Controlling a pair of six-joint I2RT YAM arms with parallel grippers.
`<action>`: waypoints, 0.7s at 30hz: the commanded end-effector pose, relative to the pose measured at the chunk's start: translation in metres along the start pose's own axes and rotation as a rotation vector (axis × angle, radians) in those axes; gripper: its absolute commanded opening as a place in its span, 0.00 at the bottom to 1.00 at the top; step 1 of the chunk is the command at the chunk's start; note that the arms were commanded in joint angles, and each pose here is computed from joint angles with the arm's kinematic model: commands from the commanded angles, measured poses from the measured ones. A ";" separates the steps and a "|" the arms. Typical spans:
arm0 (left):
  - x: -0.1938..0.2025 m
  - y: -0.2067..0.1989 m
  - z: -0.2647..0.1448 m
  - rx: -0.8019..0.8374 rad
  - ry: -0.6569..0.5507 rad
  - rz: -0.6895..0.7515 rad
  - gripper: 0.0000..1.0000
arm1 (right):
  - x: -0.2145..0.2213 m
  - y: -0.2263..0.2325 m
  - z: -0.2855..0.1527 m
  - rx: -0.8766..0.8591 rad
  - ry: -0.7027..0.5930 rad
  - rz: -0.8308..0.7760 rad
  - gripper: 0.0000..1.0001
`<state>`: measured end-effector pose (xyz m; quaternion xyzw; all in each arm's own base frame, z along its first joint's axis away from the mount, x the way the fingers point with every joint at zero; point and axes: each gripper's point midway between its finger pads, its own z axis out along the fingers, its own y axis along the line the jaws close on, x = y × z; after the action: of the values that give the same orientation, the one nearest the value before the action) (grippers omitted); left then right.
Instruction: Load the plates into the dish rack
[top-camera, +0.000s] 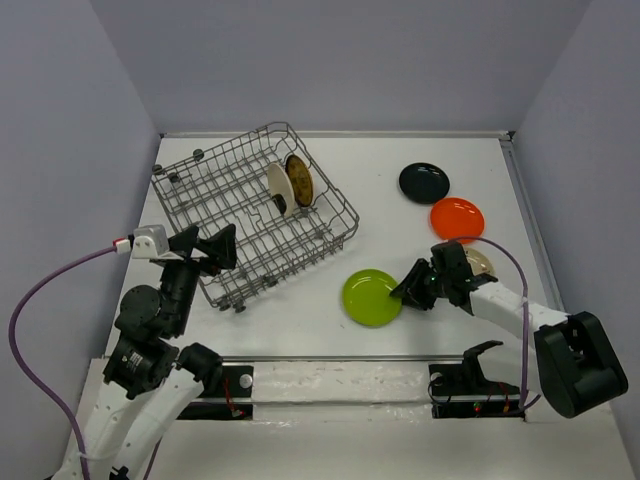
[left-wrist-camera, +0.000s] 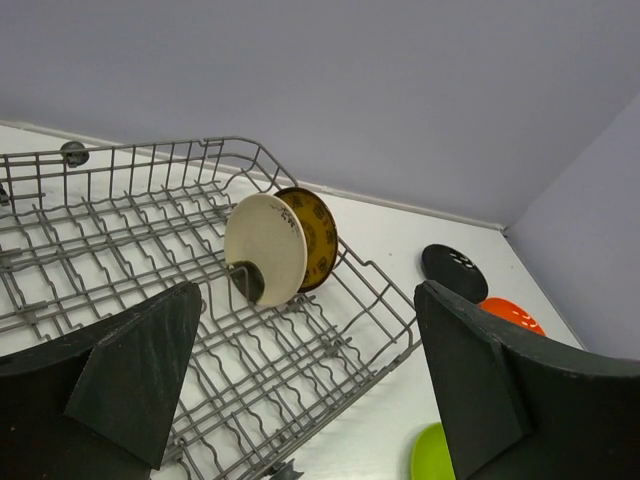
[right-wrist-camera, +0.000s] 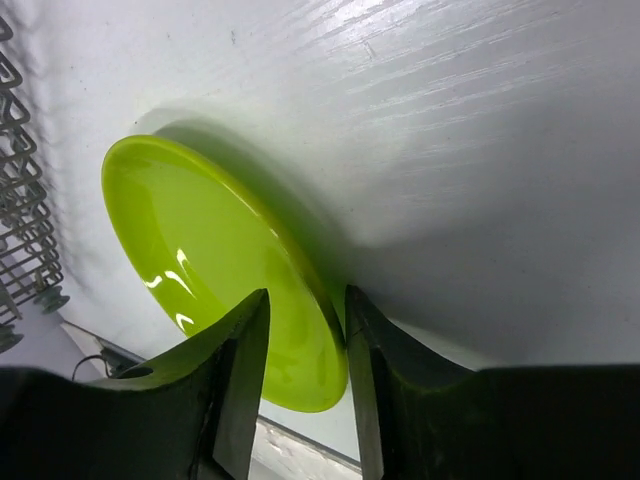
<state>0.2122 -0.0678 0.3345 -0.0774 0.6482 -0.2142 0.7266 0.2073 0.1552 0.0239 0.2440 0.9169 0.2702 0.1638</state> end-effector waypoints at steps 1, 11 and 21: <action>-0.019 -0.003 0.003 -0.004 -0.051 -0.008 0.99 | 0.017 -0.025 0.012 0.049 0.050 0.012 0.35; -0.015 -0.003 0.008 -0.011 -0.036 0.001 0.99 | -0.006 -0.009 -0.010 0.042 -0.048 -0.073 0.07; -0.011 0.004 0.014 -0.055 -0.023 0.014 0.99 | -0.084 0.149 -0.120 -0.015 -0.462 -0.432 0.07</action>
<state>0.2239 -0.0701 0.3232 -0.0781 0.6678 -0.1972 0.7135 0.2422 0.1619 0.1301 0.1434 0.9167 0.2279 0.2952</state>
